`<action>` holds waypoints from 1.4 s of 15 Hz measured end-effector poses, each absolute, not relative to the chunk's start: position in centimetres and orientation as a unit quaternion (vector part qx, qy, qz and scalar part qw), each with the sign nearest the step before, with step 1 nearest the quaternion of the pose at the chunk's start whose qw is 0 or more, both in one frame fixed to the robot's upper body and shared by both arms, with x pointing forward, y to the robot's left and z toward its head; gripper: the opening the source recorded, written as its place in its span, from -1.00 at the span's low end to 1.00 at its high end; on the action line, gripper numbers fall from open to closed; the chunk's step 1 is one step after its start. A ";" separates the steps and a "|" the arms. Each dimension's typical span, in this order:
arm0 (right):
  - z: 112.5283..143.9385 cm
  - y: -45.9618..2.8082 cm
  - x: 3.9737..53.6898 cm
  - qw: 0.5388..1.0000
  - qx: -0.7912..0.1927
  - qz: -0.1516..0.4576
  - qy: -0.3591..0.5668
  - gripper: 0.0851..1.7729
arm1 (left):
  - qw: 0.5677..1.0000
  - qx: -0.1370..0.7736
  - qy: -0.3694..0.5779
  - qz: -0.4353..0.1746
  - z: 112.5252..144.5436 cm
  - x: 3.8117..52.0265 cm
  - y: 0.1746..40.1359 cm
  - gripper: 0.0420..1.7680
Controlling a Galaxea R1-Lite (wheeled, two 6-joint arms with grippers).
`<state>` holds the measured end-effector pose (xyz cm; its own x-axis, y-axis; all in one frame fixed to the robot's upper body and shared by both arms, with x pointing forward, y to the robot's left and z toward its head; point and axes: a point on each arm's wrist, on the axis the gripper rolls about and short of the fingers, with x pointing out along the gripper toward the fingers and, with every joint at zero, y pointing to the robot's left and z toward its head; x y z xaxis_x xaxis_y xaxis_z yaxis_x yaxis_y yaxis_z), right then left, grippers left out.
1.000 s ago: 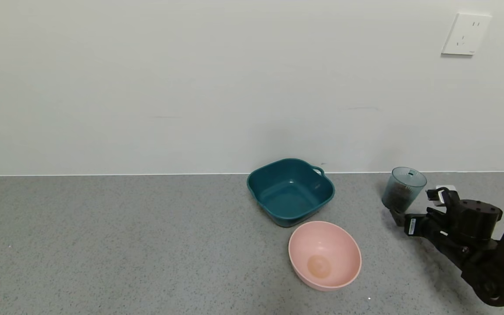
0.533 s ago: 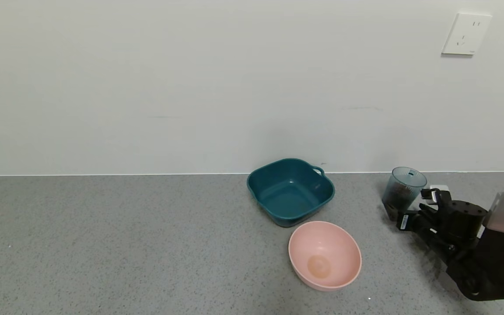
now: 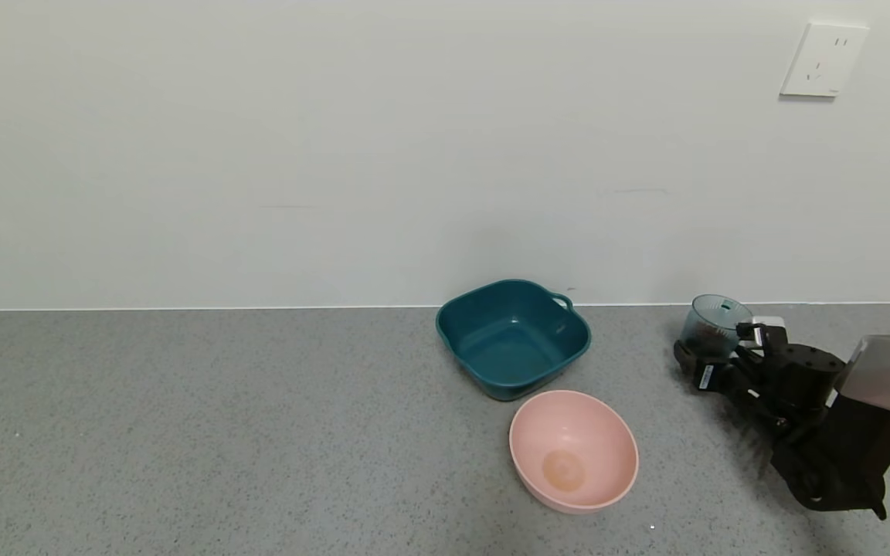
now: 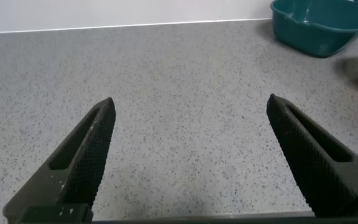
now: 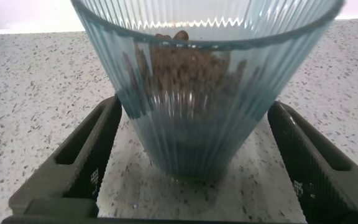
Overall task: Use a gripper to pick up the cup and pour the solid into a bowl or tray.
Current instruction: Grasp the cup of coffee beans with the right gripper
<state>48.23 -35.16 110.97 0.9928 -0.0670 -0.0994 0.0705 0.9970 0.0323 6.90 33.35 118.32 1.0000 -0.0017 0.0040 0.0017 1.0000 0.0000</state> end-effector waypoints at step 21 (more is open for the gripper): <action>110.6 -35.1 51.3 0.998 0.016 -0.055 0.022 0.93 | 1.000 0.000 -0.002 -0.001 118.3 6.9 33.4 0.98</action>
<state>51.30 -35.10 110.57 0.9930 -0.1093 -0.0449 0.1107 0.9934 0.0296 6.90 33.35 118.31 1.0000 -0.0017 0.0034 0.0017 1.0000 0.0000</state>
